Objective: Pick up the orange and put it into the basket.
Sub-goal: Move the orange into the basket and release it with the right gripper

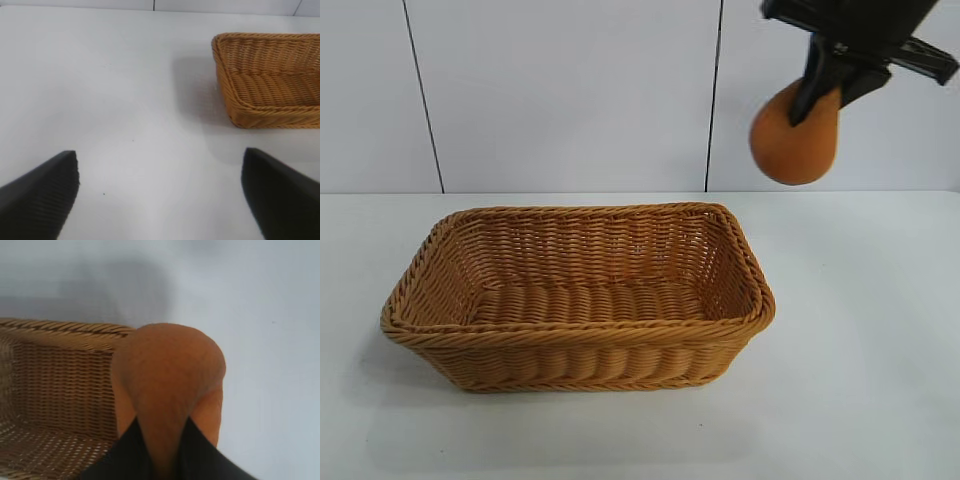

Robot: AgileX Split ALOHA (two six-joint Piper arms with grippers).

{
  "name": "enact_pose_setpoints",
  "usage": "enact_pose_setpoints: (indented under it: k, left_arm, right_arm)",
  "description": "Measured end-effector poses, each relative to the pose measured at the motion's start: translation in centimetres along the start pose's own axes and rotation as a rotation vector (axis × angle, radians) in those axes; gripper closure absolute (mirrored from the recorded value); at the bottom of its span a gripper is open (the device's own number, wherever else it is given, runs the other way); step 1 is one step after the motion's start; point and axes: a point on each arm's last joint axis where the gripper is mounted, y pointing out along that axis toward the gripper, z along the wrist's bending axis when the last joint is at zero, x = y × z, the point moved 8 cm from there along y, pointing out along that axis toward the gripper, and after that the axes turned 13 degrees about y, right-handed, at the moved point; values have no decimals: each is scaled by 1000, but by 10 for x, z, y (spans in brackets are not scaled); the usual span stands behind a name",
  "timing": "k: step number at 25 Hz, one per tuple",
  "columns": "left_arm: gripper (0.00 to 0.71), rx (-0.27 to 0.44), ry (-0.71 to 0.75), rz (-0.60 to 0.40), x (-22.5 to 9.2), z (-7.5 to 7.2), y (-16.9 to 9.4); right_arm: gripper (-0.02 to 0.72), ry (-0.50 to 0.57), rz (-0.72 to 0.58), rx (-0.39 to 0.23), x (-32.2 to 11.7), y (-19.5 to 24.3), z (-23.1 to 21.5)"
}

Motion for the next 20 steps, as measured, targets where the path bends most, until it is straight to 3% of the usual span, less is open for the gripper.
enact_pose_setpoints:
  k: [6,9,20]
  left_arm:
    - [80,0,0,0,0,0,0]
    - [80,0,0,0,0,0,0]
    - [80,0,0,0,0,0,0]
  right_arm:
    - [670,-144,-8,94,-31,19,83]
    - [670,-165,9,112,-44,43,104]
    - [670,-153,148,25,-77,162,88]
